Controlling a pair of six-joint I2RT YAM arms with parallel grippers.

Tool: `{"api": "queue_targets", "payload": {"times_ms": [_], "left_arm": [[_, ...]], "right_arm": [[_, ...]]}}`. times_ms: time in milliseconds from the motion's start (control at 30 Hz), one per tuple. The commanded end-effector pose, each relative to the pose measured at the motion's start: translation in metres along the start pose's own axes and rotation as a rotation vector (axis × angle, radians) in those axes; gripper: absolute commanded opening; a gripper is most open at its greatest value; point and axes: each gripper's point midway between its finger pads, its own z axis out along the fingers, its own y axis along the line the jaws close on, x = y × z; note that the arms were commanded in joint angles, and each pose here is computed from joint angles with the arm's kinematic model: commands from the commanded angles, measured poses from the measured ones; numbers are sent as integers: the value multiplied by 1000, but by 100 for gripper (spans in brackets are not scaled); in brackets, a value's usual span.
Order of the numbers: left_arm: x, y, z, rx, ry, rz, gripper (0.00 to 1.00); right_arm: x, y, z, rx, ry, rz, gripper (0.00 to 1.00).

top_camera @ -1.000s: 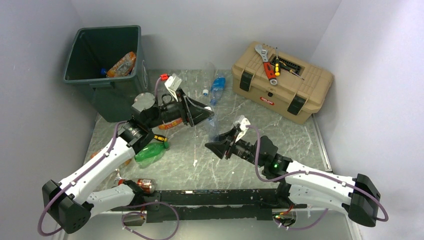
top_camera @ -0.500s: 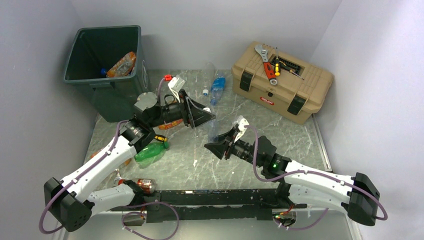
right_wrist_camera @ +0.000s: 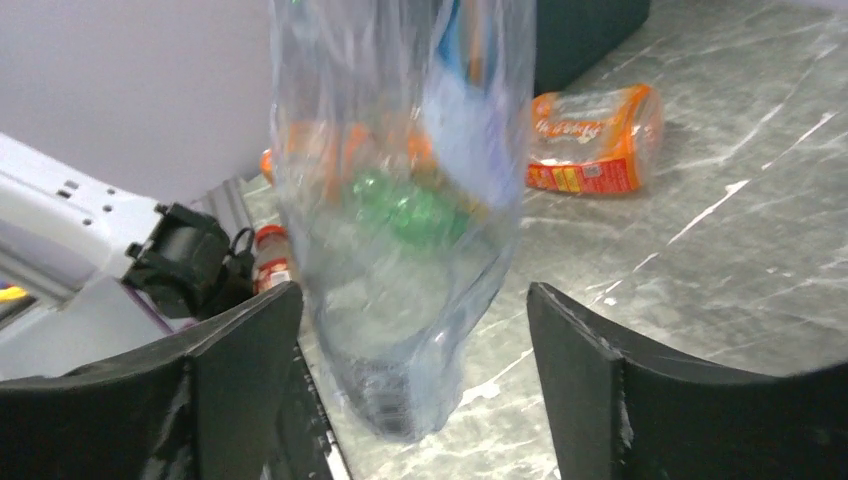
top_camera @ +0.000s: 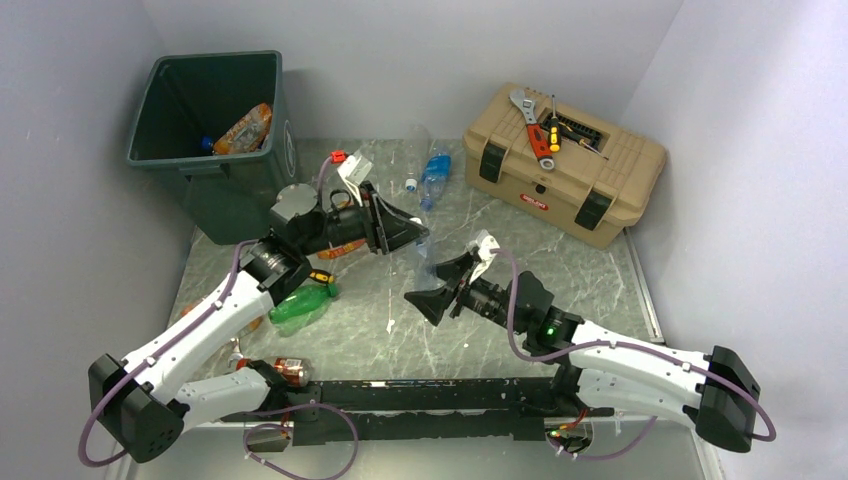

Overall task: Put the plastic bottles in the bin
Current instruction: Pick up the plastic bottle at the center of the board, then place the plastic bottle in the trash bin.

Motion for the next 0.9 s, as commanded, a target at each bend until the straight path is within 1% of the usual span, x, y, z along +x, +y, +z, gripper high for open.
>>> {"api": "queue_targets", "payload": {"times_ms": [0,33,133,233,300,400,467,567,633,700,733,800,867], "left_arm": [[-19,-10,-7,-39,-16,69,0],[-26,-7,-11,-84,-25,100,0],[-66,-10,-25,-196,-76,231,0],[-118,-7,-38,-337,-153,387,0],[-154,-1,-49,-446,-211,473,0],[-206,14,-68,-612,-299,593,0],[-240,27,-86,-715,-372,625,0],[-291,34,-114,-791,-510,677,0],[-321,45,-136,-885,-598,759,0],[-348,60,-156,-977,-699,822,0],[-355,77,-164,-1021,-726,832,0],[-365,103,-182,-1059,-790,843,0],[-371,120,-198,-1055,-871,864,0]], "right_arm": [[-47,13,0,-9,-87,9,99],[-50,13,-4,-5,-80,6,100],[-63,18,-18,0,-64,-9,100],[-67,19,-36,12,-33,-23,100],[-73,20,-48,16,-46,-21,100],[-70,10,-60,59,-69,-7,100],[-66,1,-66,103,-84,16,100],[-56,-9,-71,150,-85,46,100],[-46,-13,-73,155,-73,64,100],[-30,-15,-72,152,-51,87,100],[-25,-16,-72,151,-45,95,100],[-17,-19,-71,161,-36,112,100],[-10,-21,-71,166,-32,130,100]]}}
